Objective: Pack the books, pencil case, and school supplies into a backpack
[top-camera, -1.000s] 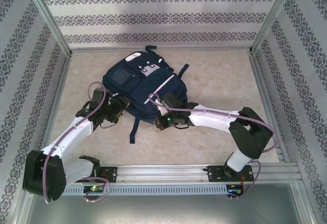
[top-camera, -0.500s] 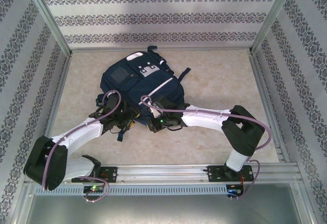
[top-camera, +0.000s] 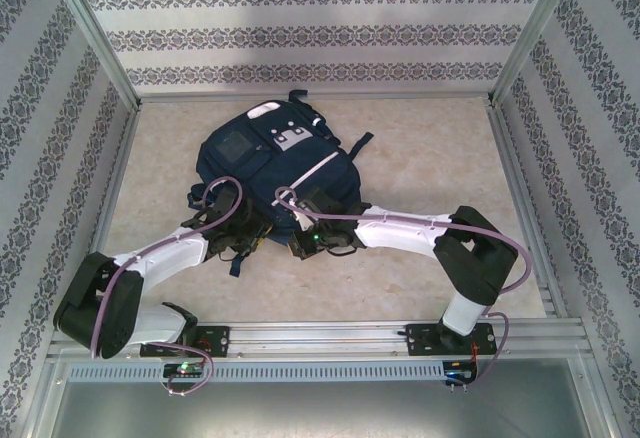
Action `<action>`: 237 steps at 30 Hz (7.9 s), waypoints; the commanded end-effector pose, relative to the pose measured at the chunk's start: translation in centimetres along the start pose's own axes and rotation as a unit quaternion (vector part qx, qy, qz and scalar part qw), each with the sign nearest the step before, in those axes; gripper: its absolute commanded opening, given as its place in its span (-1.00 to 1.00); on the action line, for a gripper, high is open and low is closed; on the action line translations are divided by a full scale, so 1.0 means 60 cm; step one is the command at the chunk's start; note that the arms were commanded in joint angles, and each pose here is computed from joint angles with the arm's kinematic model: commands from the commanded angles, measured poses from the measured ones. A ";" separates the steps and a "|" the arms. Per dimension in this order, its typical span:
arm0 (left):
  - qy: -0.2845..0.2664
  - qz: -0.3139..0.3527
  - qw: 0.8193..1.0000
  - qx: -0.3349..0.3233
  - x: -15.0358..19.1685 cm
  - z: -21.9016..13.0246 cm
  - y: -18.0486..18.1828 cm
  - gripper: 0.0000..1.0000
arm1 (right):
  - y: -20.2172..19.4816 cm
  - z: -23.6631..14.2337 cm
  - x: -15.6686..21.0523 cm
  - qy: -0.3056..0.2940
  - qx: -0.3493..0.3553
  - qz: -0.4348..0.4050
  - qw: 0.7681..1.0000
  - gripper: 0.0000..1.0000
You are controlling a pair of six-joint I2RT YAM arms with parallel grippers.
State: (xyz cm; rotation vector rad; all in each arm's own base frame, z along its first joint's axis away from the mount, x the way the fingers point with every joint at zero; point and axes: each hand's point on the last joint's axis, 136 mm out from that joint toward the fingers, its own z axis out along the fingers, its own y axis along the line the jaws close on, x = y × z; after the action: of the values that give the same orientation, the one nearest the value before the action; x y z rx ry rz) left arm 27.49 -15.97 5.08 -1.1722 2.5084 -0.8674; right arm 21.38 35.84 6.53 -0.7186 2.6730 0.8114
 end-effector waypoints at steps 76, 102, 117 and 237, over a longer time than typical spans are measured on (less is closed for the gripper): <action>-0.024 0.023 0.999 0.038 -0.030 -0.138 -0.045 0.28 | 0.065 -0.002 -0.035 0.000 -0.072 0.084 0.994 -1.00; -0.021 0.048 0.998 -0.016 -0.030 -0.051 -0.008 -0.68 | 0.050 0.001 -0.010 0.014 -0.001 0.035 0.999 -1.00; -0.046 0.076 0.996 -0.023 -0.046 -0.071 -0.016 -0.87 | -0.058 -0.028 0.034 0.023 0.084 0.039 0.995 -1.00; 0.019 0.091 0.995 0.026 0.016 -0.070 -0.110 -1.00 | -0.214 -0.162 -0.069 -0.167 0.102 0.120 0.973 -0.10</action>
State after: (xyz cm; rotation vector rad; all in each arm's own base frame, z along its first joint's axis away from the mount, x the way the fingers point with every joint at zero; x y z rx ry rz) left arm 27.02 -15.99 10.10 -1.0863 2.5899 -0.8154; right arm 30.94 23.81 8.08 -0.2216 2.5623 0.6477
